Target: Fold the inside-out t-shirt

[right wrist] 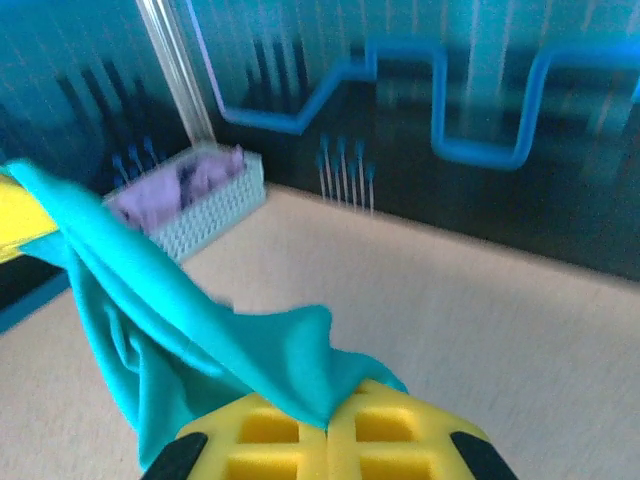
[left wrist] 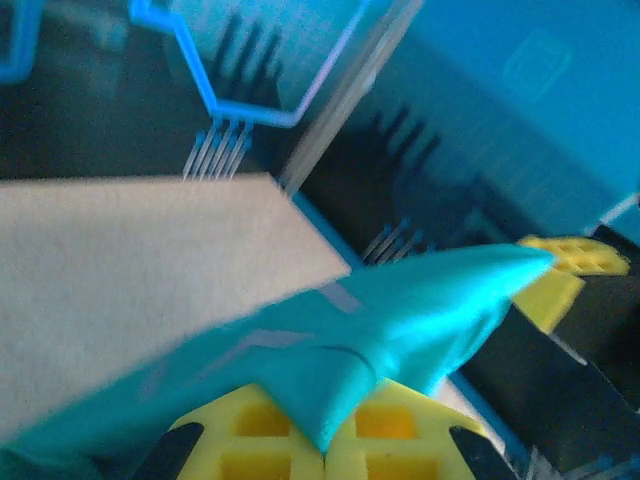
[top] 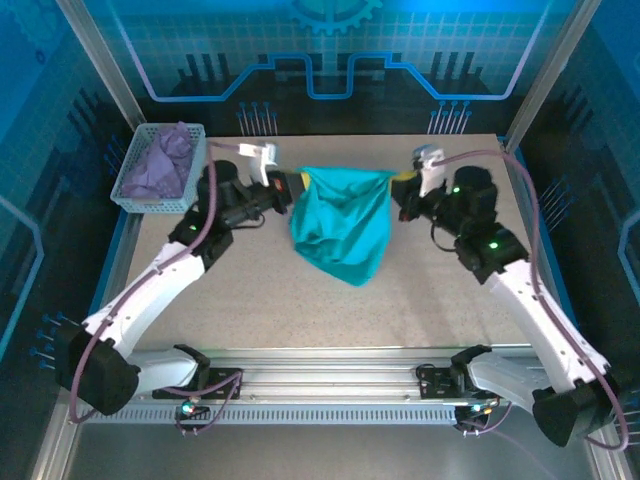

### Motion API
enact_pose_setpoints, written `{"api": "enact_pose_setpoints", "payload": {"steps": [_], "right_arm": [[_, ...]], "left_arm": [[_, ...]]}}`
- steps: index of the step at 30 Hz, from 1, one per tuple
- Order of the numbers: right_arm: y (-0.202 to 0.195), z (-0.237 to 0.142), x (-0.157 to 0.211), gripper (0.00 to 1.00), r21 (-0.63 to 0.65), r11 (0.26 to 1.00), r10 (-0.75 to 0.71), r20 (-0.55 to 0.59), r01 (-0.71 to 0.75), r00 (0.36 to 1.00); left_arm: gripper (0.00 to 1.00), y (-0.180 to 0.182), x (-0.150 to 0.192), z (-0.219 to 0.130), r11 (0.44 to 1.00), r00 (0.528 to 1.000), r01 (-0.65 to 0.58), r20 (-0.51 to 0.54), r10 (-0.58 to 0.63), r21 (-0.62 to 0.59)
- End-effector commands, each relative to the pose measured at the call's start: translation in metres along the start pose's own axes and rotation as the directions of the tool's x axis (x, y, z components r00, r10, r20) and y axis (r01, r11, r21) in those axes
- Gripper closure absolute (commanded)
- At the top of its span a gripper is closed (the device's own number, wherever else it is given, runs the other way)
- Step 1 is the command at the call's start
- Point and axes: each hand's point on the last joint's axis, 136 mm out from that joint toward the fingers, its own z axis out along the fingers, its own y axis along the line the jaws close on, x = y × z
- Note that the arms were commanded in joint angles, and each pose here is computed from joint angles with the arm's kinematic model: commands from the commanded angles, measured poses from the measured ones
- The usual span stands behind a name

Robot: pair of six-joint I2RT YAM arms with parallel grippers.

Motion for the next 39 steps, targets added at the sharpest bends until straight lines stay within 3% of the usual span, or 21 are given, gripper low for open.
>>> {"api": "enact_pose_setpoints", "payload": {"steps": [1, 4, 8, 15, 19, 23, 30, 36, 39], "right_arm": [[-0.007, -0.013, -0.009, 1.0, 0.024, 0.998, -0.059, -0.071, 0.061, 0.996], [-0.007, -0.017, -0.025, 1.0, 0.029, 0.994, -0.098, -0.084, 0.101, 0.992], [-0.003, -0.01, -0.014, 1.0, -0.001, 0.994, -0.11, -0.132, 0.111, 0.985], [0.005, 0.023, 0.102, 1.0, -0.03, 0.999, -0.033, -0.377, 0.023, 0.925], [0.013, 0.03, 0.163, 0.97, -0.016, 0.999, -0.051, -0.48, 0.049, 0.876], [0.029, 0.042, 0.176, 0.79, -0.06, 0.971, -0.233, -0.43, 0.23, 0.872], [0.068, 0.065, 0.146, 0.49, -0.154, 0.908, -0.418, -0.287, 0.389, 0.862], [0.07, 0.081, 0.131, 0.3, -0.131, 0.871, -0.491, -0.291, 0.474, 0.821], [0.075, 0.093, 0.128, 0.28, -0.156, 0.865, -0.502, -0.29, 0.477, 0.815]], "left_arm": [[1.0, -0.018, -0.06, -0.028, 0.996, 0.992, 0.035, 0.119, -0.045, 0.086], [1.0, -0.022, -0.08, -0.039, 0.995, 0.987, 0.016, 0.155, -0.031, 0.096], [1.0, -0.018, -0.072, -0.037, 0.997, 0.992, -0.003, 0.128, -0.007, 0.083], [1.0, 0.015, -0.02, -0.024, 0.997, 0.999, 0.041, 0.027, -0.043, 0.065], [1.0, 0.018, 0.002, -0.023, 0.995, 0.998, 0.06, -0.038, -0.057, 0.08], [1.0, 0.014, 0.018, -0.027, 0.99, 0.994, 0.084, -0.083, -0.075, 0.113], [1.0, 0.014, 0.029, -0.033, 0.991, 0.992, 0.082, -0.103, -0.07, 0.109], [1.0, 0.014, 0.029, -0.032, 0.99, 0.992, 0.081, -0.108, -0.068, 0.113], [1.0, 0.013, 0.029, -0.032, 0.989, 0.991, 0.087, -0.112, -0.074, 0.117]]}}
